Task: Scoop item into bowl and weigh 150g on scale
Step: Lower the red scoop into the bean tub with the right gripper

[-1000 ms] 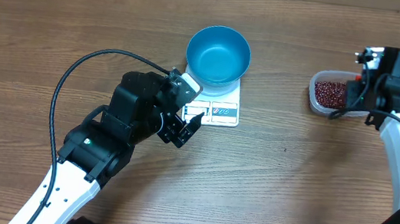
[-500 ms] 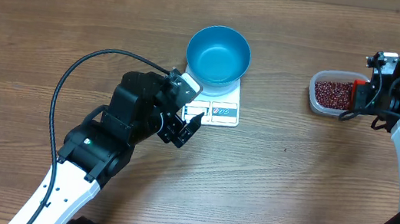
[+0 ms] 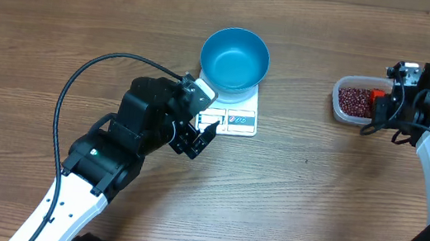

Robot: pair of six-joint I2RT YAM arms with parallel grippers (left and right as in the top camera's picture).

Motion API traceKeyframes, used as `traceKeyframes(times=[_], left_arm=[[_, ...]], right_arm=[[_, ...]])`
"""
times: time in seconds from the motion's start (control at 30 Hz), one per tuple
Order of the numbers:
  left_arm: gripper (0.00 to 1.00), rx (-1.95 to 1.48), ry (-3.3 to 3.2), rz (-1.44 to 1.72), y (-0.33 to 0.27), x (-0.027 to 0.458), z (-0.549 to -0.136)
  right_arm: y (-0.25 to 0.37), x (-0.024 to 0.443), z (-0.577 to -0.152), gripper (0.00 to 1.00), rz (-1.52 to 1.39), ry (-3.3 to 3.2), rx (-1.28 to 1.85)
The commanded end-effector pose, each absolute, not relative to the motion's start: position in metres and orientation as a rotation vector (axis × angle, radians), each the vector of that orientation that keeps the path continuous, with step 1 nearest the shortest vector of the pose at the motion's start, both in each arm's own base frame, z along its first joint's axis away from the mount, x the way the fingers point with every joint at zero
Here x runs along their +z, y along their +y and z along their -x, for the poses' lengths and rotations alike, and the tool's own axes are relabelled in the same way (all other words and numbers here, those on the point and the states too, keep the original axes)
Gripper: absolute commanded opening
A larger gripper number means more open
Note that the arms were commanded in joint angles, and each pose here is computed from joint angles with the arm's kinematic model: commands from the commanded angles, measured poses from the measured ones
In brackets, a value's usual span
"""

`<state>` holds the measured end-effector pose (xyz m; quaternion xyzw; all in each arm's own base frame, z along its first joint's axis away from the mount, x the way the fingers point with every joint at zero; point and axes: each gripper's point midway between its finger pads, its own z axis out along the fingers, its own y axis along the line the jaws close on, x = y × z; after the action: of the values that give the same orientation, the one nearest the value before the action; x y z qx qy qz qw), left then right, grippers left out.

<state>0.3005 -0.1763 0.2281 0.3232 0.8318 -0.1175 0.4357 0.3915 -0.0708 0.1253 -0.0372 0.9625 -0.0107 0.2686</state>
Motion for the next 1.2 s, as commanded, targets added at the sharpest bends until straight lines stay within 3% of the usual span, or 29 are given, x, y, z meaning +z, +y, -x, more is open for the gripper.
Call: traceKeyframes(times=[0.0, 0.4, 1.17], left_arm=[[1.0, -0.29, 2.071, -0.778, -0.173, 0.231, -0.301], [1.0, -0.29, 2.071, -0.778, -0.173, 0.231, -0.301], [1.0, -0.29, 2.071, -0.778, -0.173, 0.231, -0.301]], right_arm=[[-0.061, 0.123, -0.391, 0.04, 0.111, 2.584, 0.059], [-0.052, 0.093, -0.383, 0.04, 0.027, 2.64, 0.162], [-0.058, 0.096, -0.381, 0.04, -0.301, 2.602, 0.39]])
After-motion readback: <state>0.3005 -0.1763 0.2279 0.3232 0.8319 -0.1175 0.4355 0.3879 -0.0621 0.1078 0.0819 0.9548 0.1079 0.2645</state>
